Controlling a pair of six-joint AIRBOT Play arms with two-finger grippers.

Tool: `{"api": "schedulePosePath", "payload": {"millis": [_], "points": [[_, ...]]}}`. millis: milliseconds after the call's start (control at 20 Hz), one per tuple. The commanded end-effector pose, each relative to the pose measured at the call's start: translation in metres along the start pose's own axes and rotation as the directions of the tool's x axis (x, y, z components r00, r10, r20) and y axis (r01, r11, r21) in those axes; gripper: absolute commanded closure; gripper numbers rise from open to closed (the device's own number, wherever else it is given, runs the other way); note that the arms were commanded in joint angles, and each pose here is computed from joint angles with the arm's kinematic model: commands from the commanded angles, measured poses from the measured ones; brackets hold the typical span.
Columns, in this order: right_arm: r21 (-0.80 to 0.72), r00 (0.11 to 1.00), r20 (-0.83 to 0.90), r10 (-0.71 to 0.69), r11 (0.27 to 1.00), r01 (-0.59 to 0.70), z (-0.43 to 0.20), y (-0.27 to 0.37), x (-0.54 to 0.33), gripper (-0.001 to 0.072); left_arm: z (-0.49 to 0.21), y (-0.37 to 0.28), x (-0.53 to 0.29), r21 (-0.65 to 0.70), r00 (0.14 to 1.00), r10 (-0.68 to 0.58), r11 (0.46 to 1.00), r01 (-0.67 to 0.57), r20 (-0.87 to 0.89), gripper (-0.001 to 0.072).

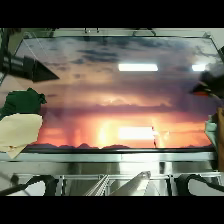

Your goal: Fold the shirts.

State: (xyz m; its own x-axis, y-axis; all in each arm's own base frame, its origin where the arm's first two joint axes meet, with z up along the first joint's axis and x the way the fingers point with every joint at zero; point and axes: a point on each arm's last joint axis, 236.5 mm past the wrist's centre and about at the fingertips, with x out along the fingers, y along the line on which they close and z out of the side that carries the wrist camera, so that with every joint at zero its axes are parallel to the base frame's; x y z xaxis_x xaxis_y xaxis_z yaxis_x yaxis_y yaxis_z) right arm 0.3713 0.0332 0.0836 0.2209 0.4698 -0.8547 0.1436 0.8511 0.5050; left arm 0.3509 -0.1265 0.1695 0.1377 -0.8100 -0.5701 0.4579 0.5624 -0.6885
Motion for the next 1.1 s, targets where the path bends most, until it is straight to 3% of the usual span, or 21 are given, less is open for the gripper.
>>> {"api": "schedulePosePath", "payload": {"millis": [0, 150, 300, 650, 1050], "points": [[-0.39, 0.997, -0.049, 0.066, 0.917, -0.08, -0.048, 0.135, 0.049, 0.0696, -0.063, -0.002, 0.03, -0.016, 0.998, -0.021, 1.0, 0.022, 0.067, 0.069], [-0.61, 0.997, 0.011, -0.08, 0.79, 0.07, -0.08, 0.164, 0.09, 0.0696, -0.118, 0.002, 0.053, -0.08, 0.999, -0.028, 0.996, 0.032, 0.039, 0.069], [-0.661, 0.996, -0.003, -0.093, 0.747, 0.067, -0.109, 0.176, 0.116, 0.0696, -0.134, 0.0, 0.058, -0.061, 0.998, -0.005, 0.998, 0.009, 0.064, 0.069], [-0.671, 0.996, -0.028, -0.083, 0.74, 0.043, -0.118, 0.173, 0.128, 0.0696, -0.14, -0.013, 0.052, 0.004, 0.988, 0.05, 0.999, -0.051, 0.143, 0.069], [-0.658, 0.994, -0.049, -0.093, 0.752, 0.038, -0.123, 0.171, 0.128, 0.0695, -0.14, -0.015, 0.051, -0.013, 0.988, 0.05, 0.999, -0.048, 0.147, 0.0691]]}}
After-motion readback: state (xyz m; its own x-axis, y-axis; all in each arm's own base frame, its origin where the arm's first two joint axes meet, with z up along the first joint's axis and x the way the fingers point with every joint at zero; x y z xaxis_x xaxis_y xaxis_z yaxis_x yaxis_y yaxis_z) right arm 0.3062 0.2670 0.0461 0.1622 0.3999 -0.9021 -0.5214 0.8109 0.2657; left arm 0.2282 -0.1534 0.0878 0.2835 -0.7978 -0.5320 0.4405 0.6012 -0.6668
